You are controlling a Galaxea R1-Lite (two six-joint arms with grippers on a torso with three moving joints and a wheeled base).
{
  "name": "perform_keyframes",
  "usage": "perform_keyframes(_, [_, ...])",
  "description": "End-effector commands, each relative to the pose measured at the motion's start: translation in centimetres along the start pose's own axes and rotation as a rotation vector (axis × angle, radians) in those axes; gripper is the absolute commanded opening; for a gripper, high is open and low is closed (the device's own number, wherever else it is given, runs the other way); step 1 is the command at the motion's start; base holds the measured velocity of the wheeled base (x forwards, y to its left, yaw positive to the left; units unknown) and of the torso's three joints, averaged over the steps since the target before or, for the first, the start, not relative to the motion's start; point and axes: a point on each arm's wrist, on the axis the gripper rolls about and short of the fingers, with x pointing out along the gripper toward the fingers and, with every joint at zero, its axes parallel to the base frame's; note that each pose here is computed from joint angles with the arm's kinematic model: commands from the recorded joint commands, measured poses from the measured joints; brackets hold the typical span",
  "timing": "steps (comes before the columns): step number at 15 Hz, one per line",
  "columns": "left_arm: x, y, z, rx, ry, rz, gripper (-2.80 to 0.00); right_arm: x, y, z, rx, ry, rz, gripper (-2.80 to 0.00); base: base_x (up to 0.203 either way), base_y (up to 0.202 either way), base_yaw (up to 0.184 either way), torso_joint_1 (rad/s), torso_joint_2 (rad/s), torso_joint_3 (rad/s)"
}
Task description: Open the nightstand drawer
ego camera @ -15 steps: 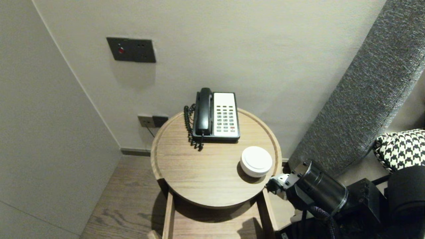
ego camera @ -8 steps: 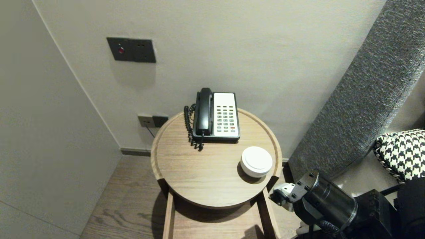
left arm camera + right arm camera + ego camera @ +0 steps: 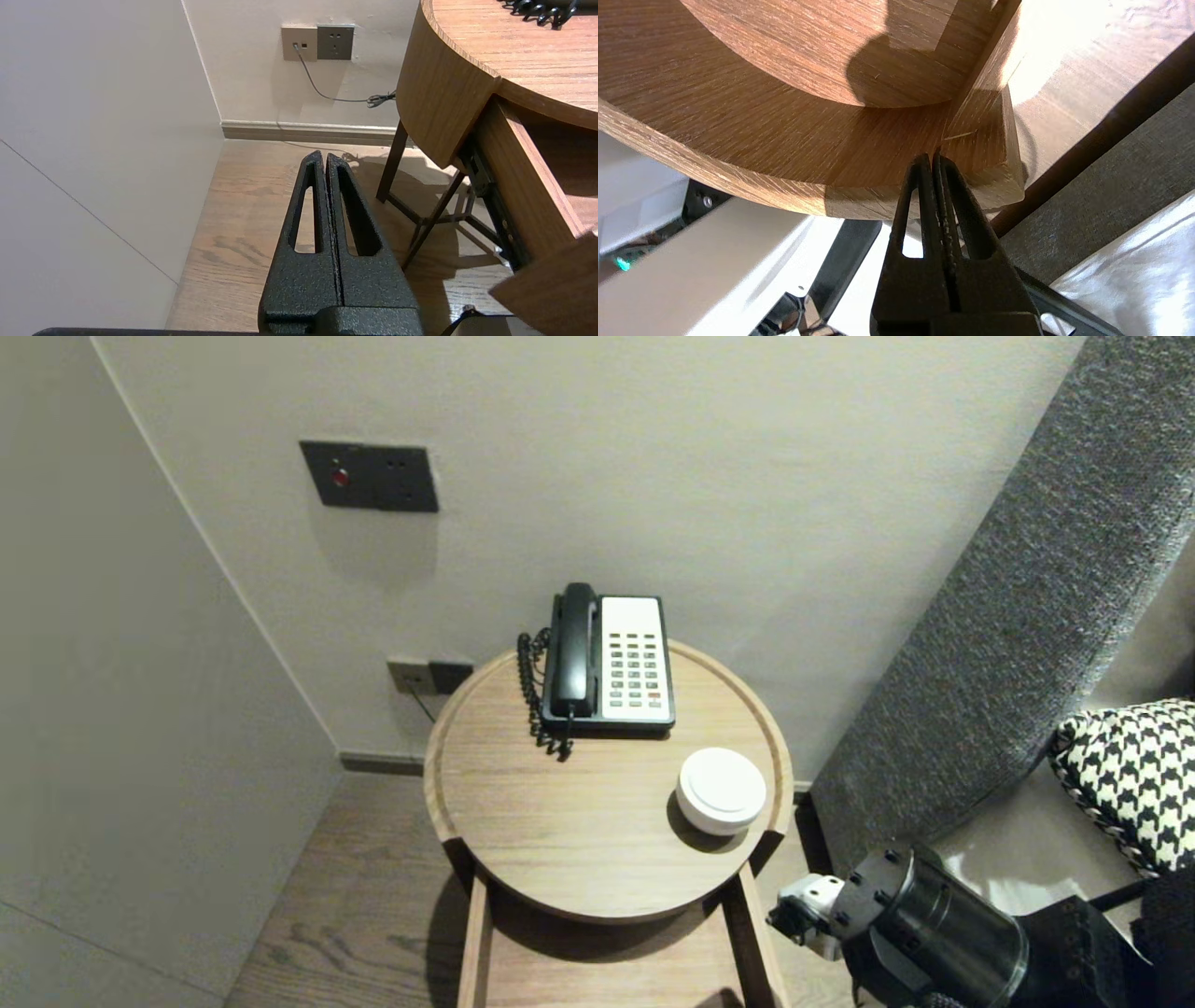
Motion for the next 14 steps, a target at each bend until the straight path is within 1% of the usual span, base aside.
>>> perform_keyframes(1, [0.0,0.0,0.0,0.001,0.0,0.0,-2.8,-0.1,-0.2,-0.5,0.0,0.008,-0.003,-2.8,0.0,0.0,0.0,0.0,0.0,0.0])
perform_keyframes(5, [0.0,0.0,0.0,0.001,0.0,0.0,-2.8,-0.1,-0.2,-0.8,-0.001,0.016,0.006,-2.8,0.0,0.0,0.0,0.0,0.0,0.0])
perform_keyframes(9, [0.0,0.0,0.0,0.001,0.0,0.0,-2.8,-0.3,-0.2,-0.7,0.0,0.006,0.011,-2.8,0.0,0.0,0.0,0.0,0.0,0.0])
perform_keyframes(11, [0.0,0.0,0.0,0.001,0.0,0.001,-2.8,-1.0,-0.1,0.3,0.017,-0.04,0.023,-2.8,0.0,0.0,0.0,0.0,0.0,0.0])
perform_keyframes(14, [0.0,0.0,0.0,0.001,0.0,0.0,-2.8,-2.9,0.5,2.7,0.067,-0.131,0.049,-2.8,0.0,0.0,0.0,0.0,0.0,0.0])
